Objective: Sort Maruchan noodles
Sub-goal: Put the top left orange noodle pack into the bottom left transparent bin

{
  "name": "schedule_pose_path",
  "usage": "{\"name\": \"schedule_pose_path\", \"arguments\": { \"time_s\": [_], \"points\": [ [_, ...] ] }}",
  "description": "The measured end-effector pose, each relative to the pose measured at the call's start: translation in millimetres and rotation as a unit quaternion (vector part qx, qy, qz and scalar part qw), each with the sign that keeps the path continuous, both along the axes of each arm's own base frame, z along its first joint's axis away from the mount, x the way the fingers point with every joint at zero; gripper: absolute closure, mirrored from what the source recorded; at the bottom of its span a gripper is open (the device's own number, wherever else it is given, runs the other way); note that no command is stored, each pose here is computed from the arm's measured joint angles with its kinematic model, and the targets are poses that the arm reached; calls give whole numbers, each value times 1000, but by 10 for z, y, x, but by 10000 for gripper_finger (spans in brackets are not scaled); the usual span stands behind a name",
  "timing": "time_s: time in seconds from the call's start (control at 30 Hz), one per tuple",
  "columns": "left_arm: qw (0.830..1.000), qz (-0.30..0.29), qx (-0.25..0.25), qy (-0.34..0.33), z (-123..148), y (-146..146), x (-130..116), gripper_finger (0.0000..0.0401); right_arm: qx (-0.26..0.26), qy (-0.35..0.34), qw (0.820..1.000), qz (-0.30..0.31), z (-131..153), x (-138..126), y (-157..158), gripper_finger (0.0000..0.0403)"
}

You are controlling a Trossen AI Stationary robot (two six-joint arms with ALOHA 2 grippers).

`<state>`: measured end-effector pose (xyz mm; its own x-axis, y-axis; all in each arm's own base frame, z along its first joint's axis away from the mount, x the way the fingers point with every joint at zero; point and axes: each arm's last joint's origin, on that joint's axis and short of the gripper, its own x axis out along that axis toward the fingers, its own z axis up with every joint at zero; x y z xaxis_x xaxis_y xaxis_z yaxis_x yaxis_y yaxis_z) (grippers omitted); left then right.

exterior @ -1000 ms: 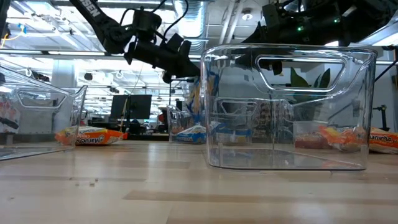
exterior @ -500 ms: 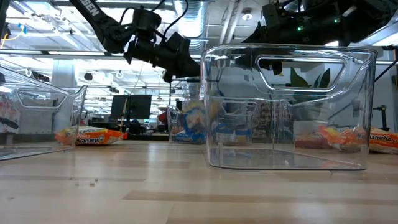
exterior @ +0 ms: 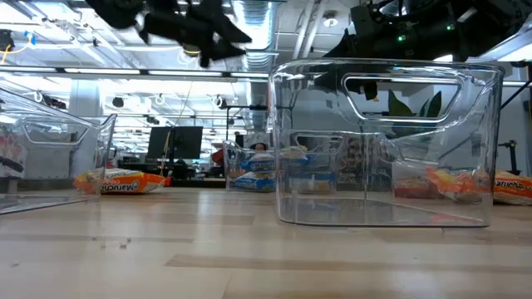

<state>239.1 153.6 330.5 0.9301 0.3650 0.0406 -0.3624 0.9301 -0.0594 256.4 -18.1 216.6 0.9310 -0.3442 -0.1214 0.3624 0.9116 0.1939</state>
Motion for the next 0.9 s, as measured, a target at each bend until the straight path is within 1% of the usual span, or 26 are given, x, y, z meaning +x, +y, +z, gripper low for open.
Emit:
{"name": "schedule_pose_path", "arguments": {
  "time_s": [0.1, 0.17, 0.23, 0.37, 0.47, 0.53, 0.6, 0.63, 0.7, 0.8, 0.83, 0.9],
  "points": [
    [999, -17, 5, 30, 170, -199, -285, 174, 0, 0, 1000, 0, 0, 0, 0, 187],
    [998, -31, 6, 47, 210, -346, -467, 174, 0, 0, 1000, 0, 0, 0, 0, 187],
    [998, -40, 5, 55, 182, -479, -612, 174, 0, 0, 1000, 0, 0, 0, 0, 187],
    [998, -57, 10, 28, -51, -706, -841, 174, 0, 0, 1000, 0, 0, 0, 0, 187],
    [998, -61, 3, 7, -370, -821, -944, 174, 0, 0, 1000, 0, 0, 0, 0, 187],
    [998, -57, -9, 16, -598, -867, -973, 174, 0, 0, 1000, 0, 0, 0, 0, 187],
    [997, -43, -35, 53, -797, -879, -975, 175, 0, 0, 1000, 0, 0, 0, 0, 187],
    [995, -29, -59, 81, -874, -873, -972, 175, 0, 0, 1000, 0, 0, 0, 0, 187],
    [986, 6, -99, 136, -942, -835, -950, 175, 0, 0, 1000, 0, 0, 0, -1, 187],
    [973, 45, -121, 191, -822, -740, -871, 175, 0, -2, 1000, -3, 3, -1, -17, 187],
    [966, 57, -133, 214, -781, -698, -840, 175, 0, -2, 1000, -3, 4, 0, -18, 187],
    [942, 76, -169, 279, -749, -613, -765, 175, 0, -2, 1000, -4, 5, 0, -19, 187]
  ]
}}
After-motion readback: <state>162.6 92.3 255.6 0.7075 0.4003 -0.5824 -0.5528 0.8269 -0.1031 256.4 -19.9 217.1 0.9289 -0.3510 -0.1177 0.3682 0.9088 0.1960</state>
